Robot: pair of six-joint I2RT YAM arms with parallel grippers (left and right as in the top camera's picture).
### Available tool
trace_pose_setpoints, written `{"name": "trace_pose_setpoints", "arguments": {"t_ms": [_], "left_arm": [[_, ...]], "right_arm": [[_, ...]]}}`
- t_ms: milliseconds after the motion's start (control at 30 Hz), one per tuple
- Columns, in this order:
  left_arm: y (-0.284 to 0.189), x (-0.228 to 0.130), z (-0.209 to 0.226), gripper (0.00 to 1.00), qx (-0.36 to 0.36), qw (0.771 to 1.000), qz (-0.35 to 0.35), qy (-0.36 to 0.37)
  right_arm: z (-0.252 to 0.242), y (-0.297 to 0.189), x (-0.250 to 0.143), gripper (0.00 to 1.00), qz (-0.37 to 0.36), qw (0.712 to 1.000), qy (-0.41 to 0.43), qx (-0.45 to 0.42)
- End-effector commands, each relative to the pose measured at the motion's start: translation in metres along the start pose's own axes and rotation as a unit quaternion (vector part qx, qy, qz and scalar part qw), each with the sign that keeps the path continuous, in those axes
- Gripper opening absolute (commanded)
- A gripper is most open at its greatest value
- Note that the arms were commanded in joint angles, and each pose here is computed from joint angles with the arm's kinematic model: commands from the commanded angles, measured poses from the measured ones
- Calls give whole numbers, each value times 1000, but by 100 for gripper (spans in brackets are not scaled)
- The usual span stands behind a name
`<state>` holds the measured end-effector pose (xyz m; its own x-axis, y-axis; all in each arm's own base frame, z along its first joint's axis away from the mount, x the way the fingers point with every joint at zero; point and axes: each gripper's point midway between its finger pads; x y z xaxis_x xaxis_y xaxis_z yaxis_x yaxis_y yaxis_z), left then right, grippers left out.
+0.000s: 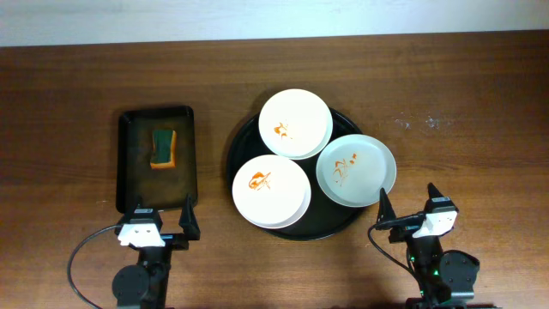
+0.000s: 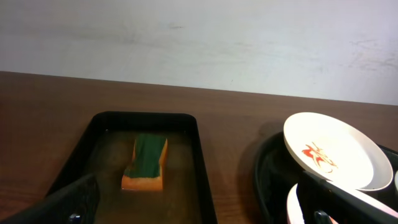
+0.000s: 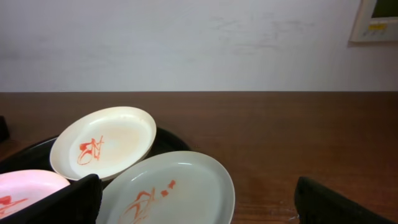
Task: Clean dirty plates on tray and stack at the side
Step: 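Move the left gripper to the green sponge on the small tray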
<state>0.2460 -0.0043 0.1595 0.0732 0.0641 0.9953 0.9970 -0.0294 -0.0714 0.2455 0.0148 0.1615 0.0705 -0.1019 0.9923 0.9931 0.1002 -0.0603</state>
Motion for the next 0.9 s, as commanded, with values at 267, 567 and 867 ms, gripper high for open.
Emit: {"name": "trace_pose_setpoints", "arguments": {"t_ms": [267,567,867], "left_arm": [[1,31,0,99,11,994,106,3],[49,55,0,99,26,921,388,-8],[162,65,42,99,51,926,370,52]], "right_arm": [[17,2,32,99,74,991,109,25],[14,38,35,99,351,929,117,-16],[14,44,26,99,376,918,122,-15]]}}
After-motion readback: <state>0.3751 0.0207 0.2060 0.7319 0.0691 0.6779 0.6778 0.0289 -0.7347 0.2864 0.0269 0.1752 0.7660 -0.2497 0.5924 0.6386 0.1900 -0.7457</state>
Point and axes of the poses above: each gripper's point midway between its finger pads, its own y axis out along the fingers, its own z axis along the line the jaws close on, x = y × z, and after that the axes turned 3 degrees about y, right-handed
